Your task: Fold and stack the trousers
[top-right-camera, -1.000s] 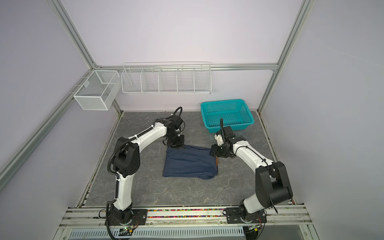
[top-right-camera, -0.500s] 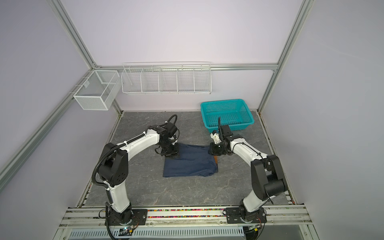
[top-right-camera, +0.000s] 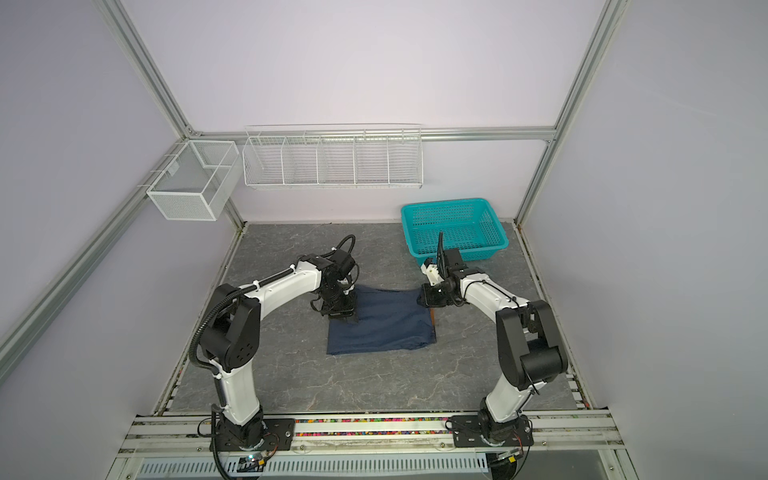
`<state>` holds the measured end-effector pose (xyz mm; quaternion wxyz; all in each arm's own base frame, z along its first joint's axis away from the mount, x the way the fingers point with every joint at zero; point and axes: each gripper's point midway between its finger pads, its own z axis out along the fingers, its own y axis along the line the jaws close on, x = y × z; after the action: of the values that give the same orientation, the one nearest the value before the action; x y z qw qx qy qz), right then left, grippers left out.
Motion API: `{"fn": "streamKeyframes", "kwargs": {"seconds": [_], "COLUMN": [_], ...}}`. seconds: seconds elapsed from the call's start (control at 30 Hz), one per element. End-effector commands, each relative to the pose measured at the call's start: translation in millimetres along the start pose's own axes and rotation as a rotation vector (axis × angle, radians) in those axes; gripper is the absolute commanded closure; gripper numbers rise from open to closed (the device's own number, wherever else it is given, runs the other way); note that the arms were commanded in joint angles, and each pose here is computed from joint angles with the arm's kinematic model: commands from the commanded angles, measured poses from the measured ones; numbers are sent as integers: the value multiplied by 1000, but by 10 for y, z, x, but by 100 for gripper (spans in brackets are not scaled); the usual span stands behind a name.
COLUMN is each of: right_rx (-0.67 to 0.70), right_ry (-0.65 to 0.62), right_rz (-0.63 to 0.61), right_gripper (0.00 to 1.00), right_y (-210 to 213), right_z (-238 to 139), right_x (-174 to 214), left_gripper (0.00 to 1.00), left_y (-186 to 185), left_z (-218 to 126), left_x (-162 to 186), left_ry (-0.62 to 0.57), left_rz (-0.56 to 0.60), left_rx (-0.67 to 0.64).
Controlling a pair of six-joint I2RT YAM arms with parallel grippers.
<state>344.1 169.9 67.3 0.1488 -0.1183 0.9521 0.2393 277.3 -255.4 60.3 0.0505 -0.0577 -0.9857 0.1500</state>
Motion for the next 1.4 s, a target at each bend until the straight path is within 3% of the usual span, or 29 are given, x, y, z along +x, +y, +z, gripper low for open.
{"fn": "streamKeyframes", "kwargs": {"seconds": [0.0, 0.13, 0.27, 0.4, 0.53, 0.73, 1.0, 1.13, 1.37], "right_rx": [22, 74, 86, -1, -60, -2, 80, 85, -20], "right_ry": [-59, -21, -49, -33, 11, 87, 242, 215, -19], "right_rz": [-102, -73, -14, 65, 127, 117, 206, 173, 80], "right_gripper": [70, 51, 49, 53, 68, 76, 76, 74, 63], "right_y": [-31, -22, 113, 408, 560, 365, 29, 50, 436], "right_z": [-68, -281, -559, -585, -384, -199, 41, -40, -419], "right_x": [-222, -152, 33, 388, 784, 1059, 1541, 1400, 517], "left_gripper": [63, 63, 63, 63, 63, 63, 63, 63, 62], "left_y": [-66, -123, -193, -189, -86, 70, 207, 137, 87], "left_z": [-75, -130, -188, -241, -204, -112, -79, -204, -325], "left_x": [-111, -168, -216, -303, -414, -533, -760, -810, -904], "left_ry": [-31, -45, -61, -80, -89, -84, -90, -95, -125], "left_rz": [27, 15, 1, -5, -32, -40, -46, -35, -18], "left_rx": [1, 24, 59, 64, 60, 41, 14, 19, 19]}}
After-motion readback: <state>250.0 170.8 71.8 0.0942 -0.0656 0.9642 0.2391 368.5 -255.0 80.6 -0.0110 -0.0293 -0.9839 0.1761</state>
